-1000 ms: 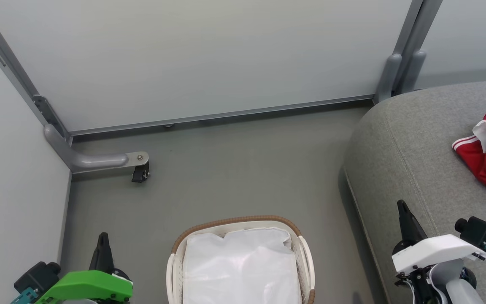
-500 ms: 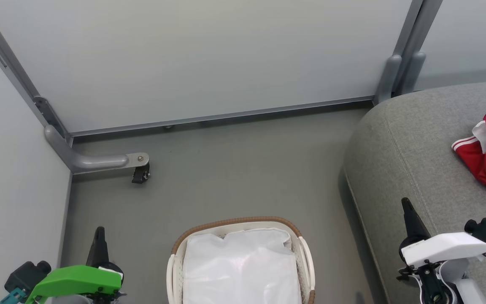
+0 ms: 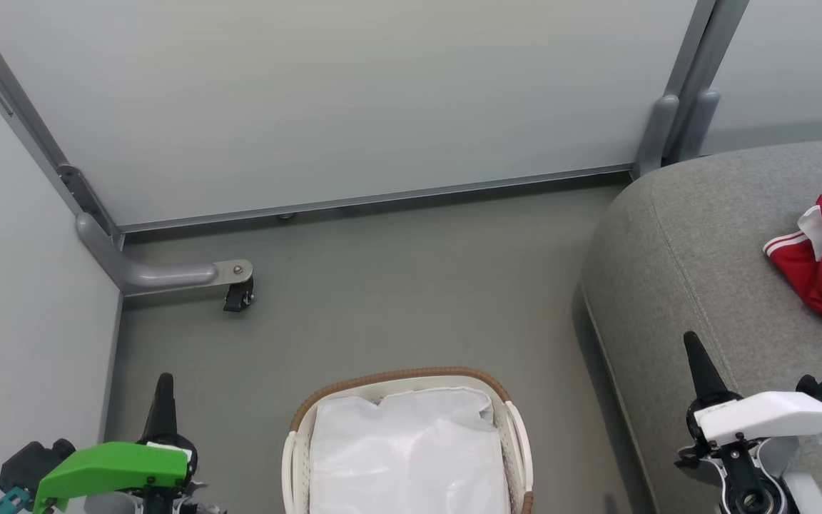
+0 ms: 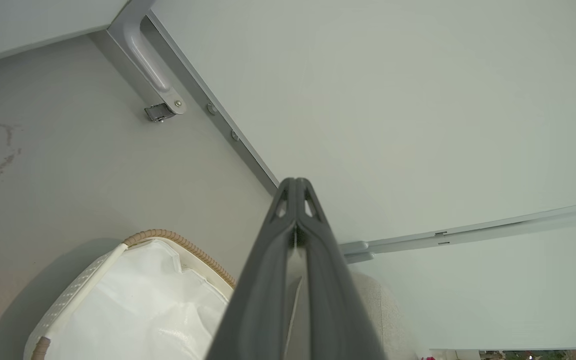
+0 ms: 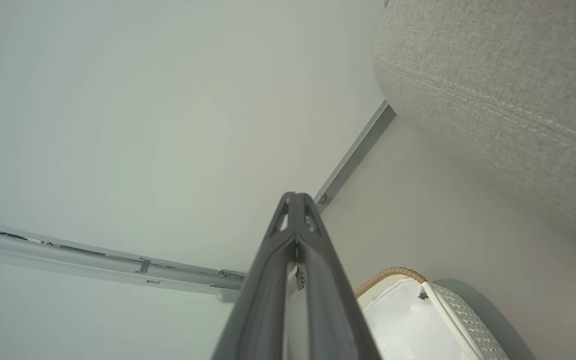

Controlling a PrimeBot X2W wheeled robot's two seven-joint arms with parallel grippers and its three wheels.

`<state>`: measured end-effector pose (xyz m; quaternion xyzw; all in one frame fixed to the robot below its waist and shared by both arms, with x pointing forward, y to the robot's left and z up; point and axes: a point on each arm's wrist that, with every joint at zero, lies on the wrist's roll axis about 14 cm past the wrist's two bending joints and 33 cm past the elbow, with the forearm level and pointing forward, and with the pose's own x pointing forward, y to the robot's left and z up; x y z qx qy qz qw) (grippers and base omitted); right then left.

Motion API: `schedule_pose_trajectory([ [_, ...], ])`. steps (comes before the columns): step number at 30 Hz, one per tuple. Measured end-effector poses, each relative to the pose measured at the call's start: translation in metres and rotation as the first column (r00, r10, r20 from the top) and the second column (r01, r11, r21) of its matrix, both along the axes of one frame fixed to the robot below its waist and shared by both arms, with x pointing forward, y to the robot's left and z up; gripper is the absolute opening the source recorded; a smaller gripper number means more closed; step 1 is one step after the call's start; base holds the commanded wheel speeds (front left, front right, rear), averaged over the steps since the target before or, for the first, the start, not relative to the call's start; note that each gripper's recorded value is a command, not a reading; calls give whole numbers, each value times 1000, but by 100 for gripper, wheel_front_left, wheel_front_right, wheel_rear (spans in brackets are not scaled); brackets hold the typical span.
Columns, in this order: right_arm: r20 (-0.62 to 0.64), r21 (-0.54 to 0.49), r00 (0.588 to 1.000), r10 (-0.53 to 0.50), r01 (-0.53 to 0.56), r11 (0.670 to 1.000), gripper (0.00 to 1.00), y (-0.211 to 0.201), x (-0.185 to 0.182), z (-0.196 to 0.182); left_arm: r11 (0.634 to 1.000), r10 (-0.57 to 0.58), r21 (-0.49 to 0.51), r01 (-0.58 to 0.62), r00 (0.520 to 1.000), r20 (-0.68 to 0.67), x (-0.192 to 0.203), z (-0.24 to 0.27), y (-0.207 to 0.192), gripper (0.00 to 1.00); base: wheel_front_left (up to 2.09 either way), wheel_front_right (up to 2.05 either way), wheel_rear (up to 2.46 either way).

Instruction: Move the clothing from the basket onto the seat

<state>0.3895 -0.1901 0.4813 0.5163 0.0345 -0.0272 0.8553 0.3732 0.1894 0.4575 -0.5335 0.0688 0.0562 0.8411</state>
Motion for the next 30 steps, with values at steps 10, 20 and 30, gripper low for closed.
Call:
schedule_pose_trajectory([
  [10, 11, 99, 1000, -8, 7, 995, 0, -2, 0, 4, 996, 10, -90, -8, 1000, 28, 4, 9, 2, 0, 0, 0, 0],
  [20, 24, 191, 1000, -14, 9, 982, 0, -4, 1, 9, 985, 18, -173, -9, 999, 50, 6, 15, 3, 0, 0, 0, 0],
  [30, 38, 272, 999, -19, 8, 962, 0, -5, 1, 13, 968, 29, -250, -8, 996, 80, 9, 24, 5, 0, 0, 0, 0],
])
